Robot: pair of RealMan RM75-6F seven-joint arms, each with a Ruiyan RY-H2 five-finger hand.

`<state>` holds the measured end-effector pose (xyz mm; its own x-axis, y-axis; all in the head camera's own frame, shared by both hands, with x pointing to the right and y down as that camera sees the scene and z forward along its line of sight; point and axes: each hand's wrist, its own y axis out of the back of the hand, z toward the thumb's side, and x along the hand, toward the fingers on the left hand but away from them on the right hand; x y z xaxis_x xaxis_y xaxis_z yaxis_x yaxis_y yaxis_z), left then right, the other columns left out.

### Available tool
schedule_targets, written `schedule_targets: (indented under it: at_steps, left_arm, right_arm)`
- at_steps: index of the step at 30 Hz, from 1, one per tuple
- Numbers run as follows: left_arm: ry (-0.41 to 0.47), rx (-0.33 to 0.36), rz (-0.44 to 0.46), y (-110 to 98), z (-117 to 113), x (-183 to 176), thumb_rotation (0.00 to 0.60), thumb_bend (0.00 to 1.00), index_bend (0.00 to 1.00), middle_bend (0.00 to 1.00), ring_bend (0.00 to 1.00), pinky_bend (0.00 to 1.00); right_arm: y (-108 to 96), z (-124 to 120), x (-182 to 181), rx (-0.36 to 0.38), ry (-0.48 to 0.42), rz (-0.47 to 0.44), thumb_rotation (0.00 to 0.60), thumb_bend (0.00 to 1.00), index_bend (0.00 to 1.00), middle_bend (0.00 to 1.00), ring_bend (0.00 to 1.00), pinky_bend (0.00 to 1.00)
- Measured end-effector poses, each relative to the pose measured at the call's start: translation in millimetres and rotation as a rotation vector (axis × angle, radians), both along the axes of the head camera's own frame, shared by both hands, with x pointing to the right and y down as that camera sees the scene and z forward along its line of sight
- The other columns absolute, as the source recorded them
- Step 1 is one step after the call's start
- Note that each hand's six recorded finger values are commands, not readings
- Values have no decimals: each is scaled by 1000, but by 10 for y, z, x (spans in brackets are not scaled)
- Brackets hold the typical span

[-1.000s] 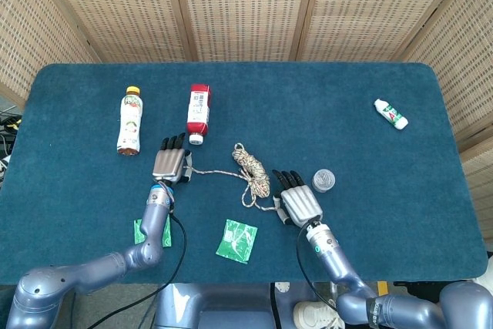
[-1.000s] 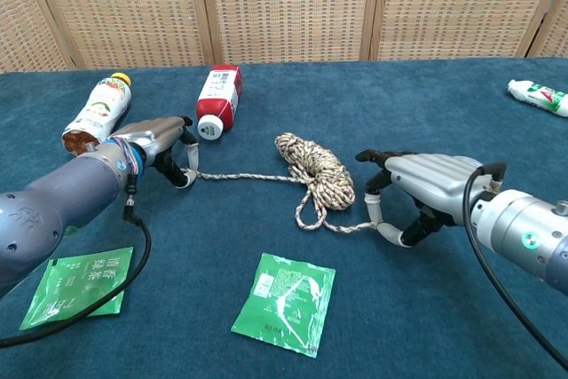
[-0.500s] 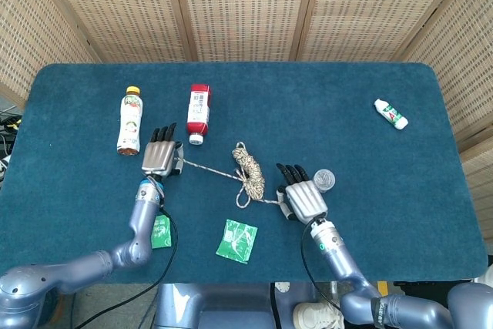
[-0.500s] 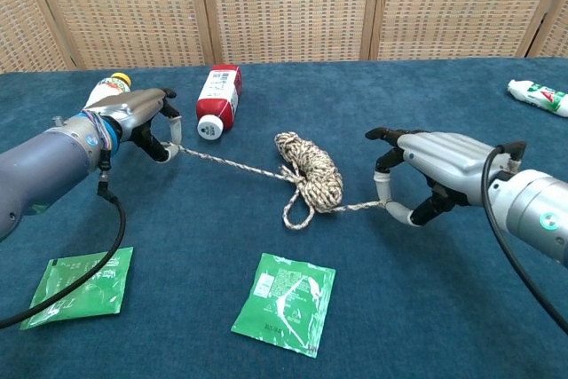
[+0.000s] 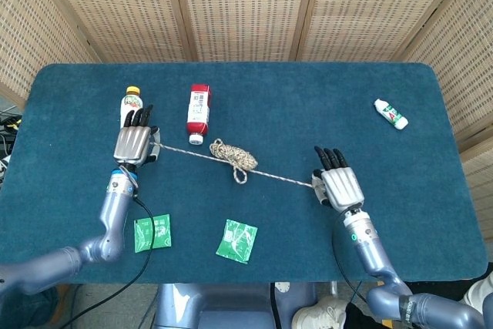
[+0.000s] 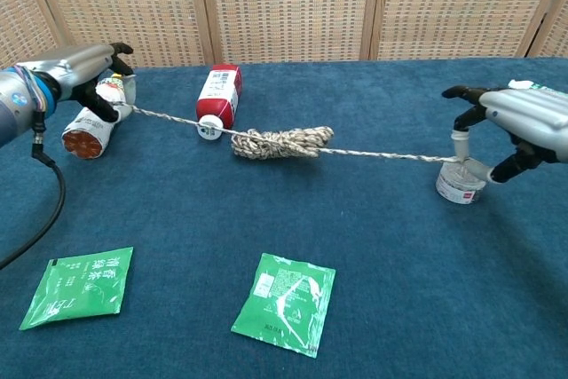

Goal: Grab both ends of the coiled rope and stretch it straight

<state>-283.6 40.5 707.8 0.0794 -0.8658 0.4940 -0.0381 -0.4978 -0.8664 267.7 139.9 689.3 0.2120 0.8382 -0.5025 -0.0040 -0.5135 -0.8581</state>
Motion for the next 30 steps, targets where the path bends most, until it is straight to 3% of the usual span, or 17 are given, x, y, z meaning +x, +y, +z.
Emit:
schedule_targets:
  at_steps: [12,21,23,24,25,26,27,28,29,30]
  left_arm:
    - [-55,34,-15,-31,-225,-546,600,551,725,0,0,0]
    - [-72,14,-49,-10,-185,-728,600,551,726,0,0,0]
    - [-70,9,-53,1,-170,-741,600,514,709,0,0,0]
    - [-68,7,-54,5,-166,-743,600,458,671,0,0,0]
    - [-64,3,-55,10,-162,-744,600,317,544,0,0,0]
    - [-57,-2,-56,18,-159,-746,600,160,341,0,0,0]
    - [-54,-6,-55,23,-159,-750,600,77,211,0,0,0]
    - [-51,-10,-54,29,-161,-756,600,9,65,0,0,0]
    - [-46,-15,-53,36,-169,-764,600,0,2,0,0,0]
    - [-41,-18,-53,40,-180,-770,600,0,0,0,0,0]
  right_arm:
    - [-198,-111,838,58,120,131,600,465,703,0,0,0]
    - [-234,-131,1113,63,163,177,600,463,702,0,0,0]
    - [-225,-127,1126,60,162,180,600,452,688,0,0,0]
    - [-221,-127,1124,60,160,180,600,423,626,0,0,0]
    - [-217,-127,1120,59,156,179,600,377,543,0,0,0]
    - [-212,-127,1115,58,152,177,600,272,369,0,0,0]
    - [-204,-127,1109,54,145,177,600,147,186,0,0,0]
    - [-197,-127,1102,49,137,178,600,52,61,0,0,0]
    - [-193,-132,1092,46,126,182,600,17,19,0,0,0]
    - [-190,-144,1078,44,108,188,600,0,0,0,0,0]
